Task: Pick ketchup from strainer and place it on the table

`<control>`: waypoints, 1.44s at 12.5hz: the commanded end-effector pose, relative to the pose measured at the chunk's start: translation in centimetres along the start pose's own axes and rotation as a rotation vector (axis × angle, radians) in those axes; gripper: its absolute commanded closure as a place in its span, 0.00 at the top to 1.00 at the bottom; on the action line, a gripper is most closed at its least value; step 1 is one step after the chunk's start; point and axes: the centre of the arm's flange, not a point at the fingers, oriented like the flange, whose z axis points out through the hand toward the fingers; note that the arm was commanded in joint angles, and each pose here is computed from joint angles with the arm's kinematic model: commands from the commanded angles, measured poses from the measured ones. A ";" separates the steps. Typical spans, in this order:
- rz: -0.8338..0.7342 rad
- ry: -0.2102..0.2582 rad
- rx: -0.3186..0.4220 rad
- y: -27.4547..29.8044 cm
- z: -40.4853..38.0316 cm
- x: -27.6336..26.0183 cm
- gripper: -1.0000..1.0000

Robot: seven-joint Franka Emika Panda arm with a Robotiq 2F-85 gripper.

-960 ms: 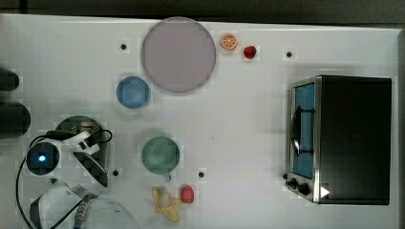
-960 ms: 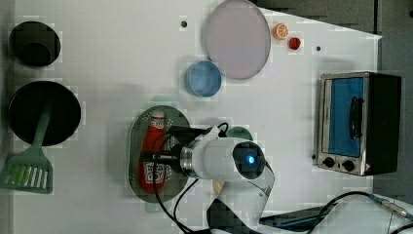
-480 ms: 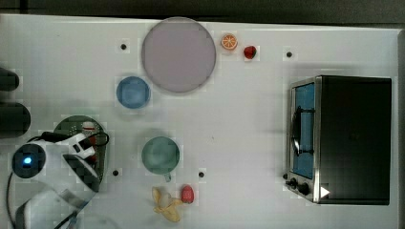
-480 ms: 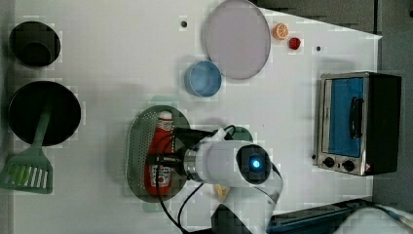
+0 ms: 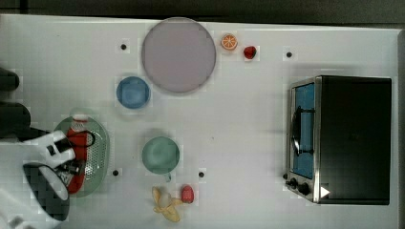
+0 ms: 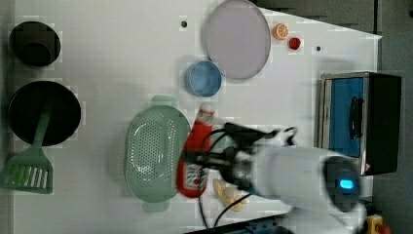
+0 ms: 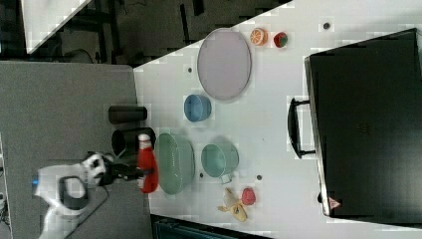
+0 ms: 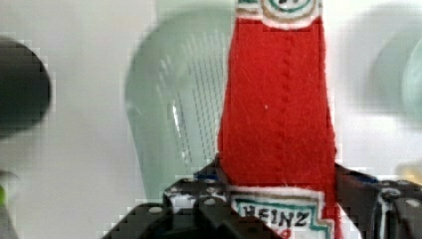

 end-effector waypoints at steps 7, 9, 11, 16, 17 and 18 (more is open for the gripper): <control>0.062 0.019 -0.026 21.9 -3.5 17.6 0.63; 0.090 -0.005 -0.036 28.0 -2.4 19.2 0.63; 0.095 -0.021 -0.040 33.0 -1.0 19.7 0.63; 0.145 -0.049 -0.043 37.5 5.5 18.7 0.63; 0.141 -0.049 -0.042 37.4 7.3 18.7 0.63; 0.137 -0.051 -0.041 37.2 9.0 18.7 0.63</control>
